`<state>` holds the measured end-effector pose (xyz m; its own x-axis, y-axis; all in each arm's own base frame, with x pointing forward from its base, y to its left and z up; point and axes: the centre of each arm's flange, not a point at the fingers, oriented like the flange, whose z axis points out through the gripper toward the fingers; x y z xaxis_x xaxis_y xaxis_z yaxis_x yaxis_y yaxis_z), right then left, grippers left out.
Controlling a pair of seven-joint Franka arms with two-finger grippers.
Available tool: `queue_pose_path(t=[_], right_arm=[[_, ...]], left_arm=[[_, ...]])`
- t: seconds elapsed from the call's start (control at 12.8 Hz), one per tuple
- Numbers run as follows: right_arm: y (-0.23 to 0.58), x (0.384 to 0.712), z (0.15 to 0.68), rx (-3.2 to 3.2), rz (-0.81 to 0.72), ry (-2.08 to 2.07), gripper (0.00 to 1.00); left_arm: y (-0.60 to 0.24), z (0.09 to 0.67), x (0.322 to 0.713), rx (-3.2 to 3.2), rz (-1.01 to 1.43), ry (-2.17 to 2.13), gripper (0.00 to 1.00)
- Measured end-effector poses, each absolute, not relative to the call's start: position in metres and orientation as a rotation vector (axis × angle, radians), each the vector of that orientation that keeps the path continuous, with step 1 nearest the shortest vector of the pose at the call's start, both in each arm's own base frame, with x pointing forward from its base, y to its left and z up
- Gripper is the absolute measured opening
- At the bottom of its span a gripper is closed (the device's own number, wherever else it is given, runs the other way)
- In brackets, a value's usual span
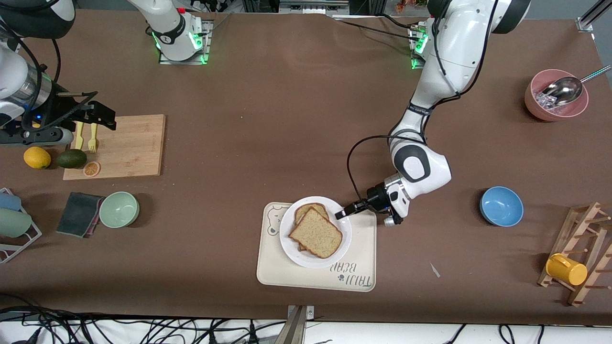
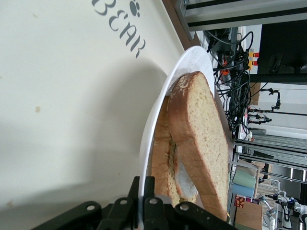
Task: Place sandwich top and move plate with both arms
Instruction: 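Slide the plate with the left gripper onto the bear tray, then open the left gripper and pull it back from the plate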
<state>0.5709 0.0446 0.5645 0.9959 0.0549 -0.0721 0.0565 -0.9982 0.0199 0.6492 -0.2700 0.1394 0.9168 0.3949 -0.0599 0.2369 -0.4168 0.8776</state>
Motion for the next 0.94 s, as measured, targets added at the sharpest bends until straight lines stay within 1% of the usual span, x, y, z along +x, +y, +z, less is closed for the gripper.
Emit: queue_pose_path(t=[0.47,0.62,0.7,0.86,0.94], right_arm=[[0.045,0.571,0.565,3.116,-0.112,0.087,1.0],[0.045,0.571,0.565,3.116,-0.112,0.087,1.0],[0.045,0.571,0.565,3.116,-0.112,0.087,1.0],[0.045,0.571,0.565,3.116,-0.112,0.087,1.0],[0.045,0.571,0.565,3.116,-0.112,0.087,1.0]], left_arm=[[-0.275,0.116,0.655,2.049,0.191,0.439,0.05],[-0.276,0.116,0.655,2.049,0.191,0.437,0.09],[-0.276,0.116,0.655,2.048,0.192,0.437,0.19],[-0.276,0.119,0.657,2.046,0.197,0.434,0.41],[-0.275,0.121,0.658,2.045,0.201,0.433,0.45]])
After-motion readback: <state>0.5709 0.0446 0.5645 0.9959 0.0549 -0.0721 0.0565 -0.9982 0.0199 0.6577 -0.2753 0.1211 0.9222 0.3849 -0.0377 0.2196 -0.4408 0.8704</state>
